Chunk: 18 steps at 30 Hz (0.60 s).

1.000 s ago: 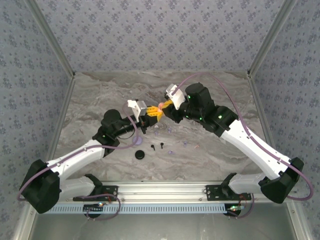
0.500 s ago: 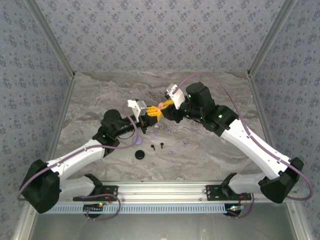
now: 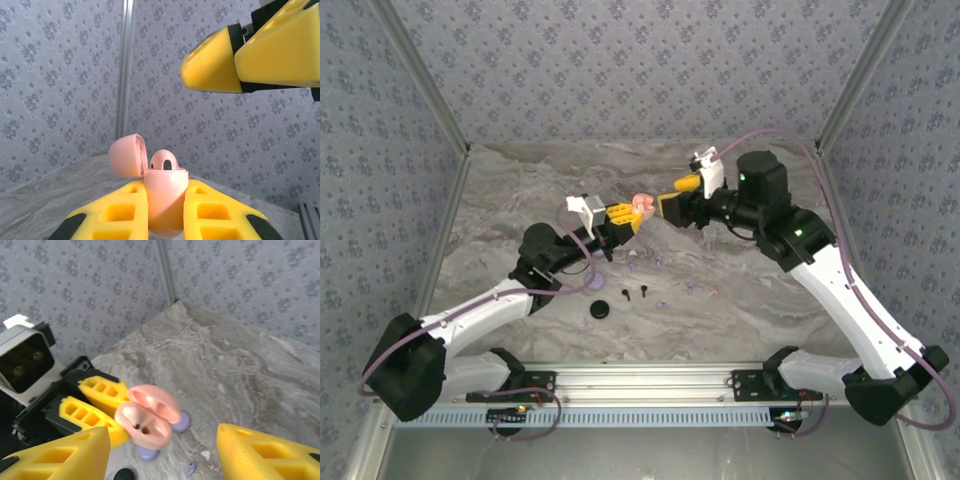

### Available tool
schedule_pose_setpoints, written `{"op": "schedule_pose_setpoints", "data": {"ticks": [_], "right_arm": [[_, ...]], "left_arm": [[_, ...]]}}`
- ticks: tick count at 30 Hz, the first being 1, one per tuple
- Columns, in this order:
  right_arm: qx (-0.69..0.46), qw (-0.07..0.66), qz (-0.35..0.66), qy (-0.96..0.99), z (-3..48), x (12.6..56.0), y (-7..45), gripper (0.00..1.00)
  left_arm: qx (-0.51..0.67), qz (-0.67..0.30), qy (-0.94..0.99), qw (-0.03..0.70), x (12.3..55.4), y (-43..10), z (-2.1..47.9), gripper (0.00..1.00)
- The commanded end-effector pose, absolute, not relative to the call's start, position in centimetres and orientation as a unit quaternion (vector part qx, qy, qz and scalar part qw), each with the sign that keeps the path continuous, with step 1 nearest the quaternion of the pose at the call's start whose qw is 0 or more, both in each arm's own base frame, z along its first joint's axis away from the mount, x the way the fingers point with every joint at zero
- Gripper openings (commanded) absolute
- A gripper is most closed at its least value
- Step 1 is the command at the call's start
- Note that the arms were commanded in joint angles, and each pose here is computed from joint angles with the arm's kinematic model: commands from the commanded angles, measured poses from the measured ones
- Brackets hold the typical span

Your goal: Insert the wireless bluetooth earbuds into the charging case

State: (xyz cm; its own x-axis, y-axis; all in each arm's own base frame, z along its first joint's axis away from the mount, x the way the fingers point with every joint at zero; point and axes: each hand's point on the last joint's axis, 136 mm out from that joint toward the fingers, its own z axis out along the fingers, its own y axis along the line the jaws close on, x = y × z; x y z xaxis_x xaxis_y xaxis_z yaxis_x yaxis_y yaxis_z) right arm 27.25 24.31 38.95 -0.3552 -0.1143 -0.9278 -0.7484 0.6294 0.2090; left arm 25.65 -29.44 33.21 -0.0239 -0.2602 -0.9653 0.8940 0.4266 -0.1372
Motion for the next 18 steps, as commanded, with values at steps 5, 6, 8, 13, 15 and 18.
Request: {"op": "schedule_pose_setpoints", "data": {"ticks": [5, 6, 8, 13, 15, 18], "right_arm": [[-0.132, 0.387, 0.256, 0.876, 30.7, 29.0, 18.0, 0.59], [-0.108, 0.369, 0.245, 0.890, 29.1, 29.1, 17.2, 0.57], [-0.066, 0.320, 0.221, 0.919, 24.8, 28.7, 15.9, 0.55], [-0.011, 0.220, 0.181, 0.958, 16.0, 27.4, 14.4, 0.56], [0.007, 0.186, 0.168, 0.968, 13.5, 26.7, 14.0, 0.56], [0.030, 0.150, 0.158, 0.975, 10.3, 25.7, 13.6, 0.56]], "left_arm": [[0.233, -0.438, 0.496, 0.713, 24.8, -26.4, 38.2, 0.00], [0.230, -0.437, 0.487, 0.720, 24.5, -26.0, 38.8, 0.00], [0.227, -0.437, 0.465, 0.736, 23.7, -25.3, 40.4, 0.00], [0.225, -0.444, 0.429, 0.753, 22.3, -24.4, 42.7, 0.00], [0.227, -0.448, 0.422, 0.755, 21.9, -24.3, 43.1, 0.00], [0.228, -0.452, 0.414, 0.756, 21.5, -24.1, 43.6, 0.00]]}}
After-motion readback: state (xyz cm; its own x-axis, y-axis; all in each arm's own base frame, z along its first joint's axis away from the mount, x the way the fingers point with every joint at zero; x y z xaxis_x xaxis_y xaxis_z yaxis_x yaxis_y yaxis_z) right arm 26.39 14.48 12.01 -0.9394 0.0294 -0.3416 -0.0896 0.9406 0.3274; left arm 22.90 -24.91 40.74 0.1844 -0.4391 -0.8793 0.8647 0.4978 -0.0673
